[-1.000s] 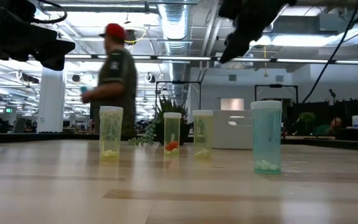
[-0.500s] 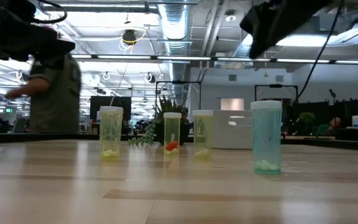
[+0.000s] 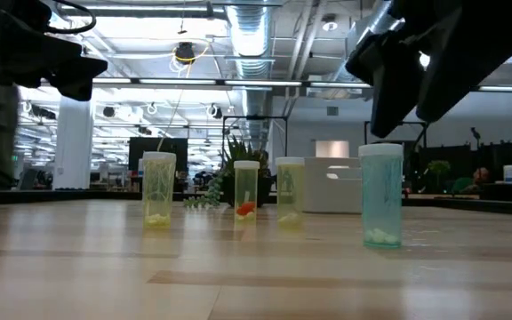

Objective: Pick and place pill bottles into a basket
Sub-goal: Put the blue pill bottle into the gray bin, then put the middle yellow pill bottle into the gray bin

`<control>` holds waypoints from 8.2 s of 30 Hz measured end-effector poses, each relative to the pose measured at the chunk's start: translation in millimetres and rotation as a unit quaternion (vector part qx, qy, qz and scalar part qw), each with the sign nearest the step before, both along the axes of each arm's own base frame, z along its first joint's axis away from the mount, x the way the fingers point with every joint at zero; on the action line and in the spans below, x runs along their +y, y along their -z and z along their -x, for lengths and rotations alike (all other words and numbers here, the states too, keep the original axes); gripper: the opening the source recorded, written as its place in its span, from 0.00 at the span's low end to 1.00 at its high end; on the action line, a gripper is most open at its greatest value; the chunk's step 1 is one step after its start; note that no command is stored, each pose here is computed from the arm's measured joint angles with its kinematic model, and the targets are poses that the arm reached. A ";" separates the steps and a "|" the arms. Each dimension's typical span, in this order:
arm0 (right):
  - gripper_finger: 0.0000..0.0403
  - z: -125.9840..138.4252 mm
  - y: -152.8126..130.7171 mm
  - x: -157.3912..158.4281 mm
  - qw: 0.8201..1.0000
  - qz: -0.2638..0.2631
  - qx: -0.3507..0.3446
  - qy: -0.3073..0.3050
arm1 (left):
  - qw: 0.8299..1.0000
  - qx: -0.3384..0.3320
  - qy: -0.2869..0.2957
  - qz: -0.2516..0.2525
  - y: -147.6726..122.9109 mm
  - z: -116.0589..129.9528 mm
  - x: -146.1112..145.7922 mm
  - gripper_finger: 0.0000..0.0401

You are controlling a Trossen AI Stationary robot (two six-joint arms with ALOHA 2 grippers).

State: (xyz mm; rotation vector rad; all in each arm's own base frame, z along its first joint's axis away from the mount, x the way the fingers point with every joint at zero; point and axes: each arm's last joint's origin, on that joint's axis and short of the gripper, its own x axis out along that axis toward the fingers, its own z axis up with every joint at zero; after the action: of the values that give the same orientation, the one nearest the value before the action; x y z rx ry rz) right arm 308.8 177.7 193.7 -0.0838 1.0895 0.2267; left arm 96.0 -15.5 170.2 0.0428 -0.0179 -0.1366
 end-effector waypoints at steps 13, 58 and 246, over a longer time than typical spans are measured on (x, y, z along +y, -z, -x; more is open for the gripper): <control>0.55 -8.5 5.9 -5.8 1.000 -0.003 -0.002 -0.009 | 1.000 0.000 0.000 0.003 0.0 0.0 0.0 0.50; 0.52 -22.5 22.6 -12.3 0.999 -0.030 0.010 -0.017 | 1.000 0.001 0.000 0.001 0.0 -0.1 0.0 0.50; 0.51 -55.2 32.9 -84.1 0.999 -0.016 -0.036 0.027 | 1.000 0.001 0.000 -0.001 0.2 -0.1 0.0 0.50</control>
State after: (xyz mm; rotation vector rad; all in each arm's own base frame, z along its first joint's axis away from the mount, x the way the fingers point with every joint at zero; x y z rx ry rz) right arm 363.9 93.5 160.8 -0.0332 1.0148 0.1922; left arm 96.2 -15.6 169.9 0.0455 -0.0159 -0.1365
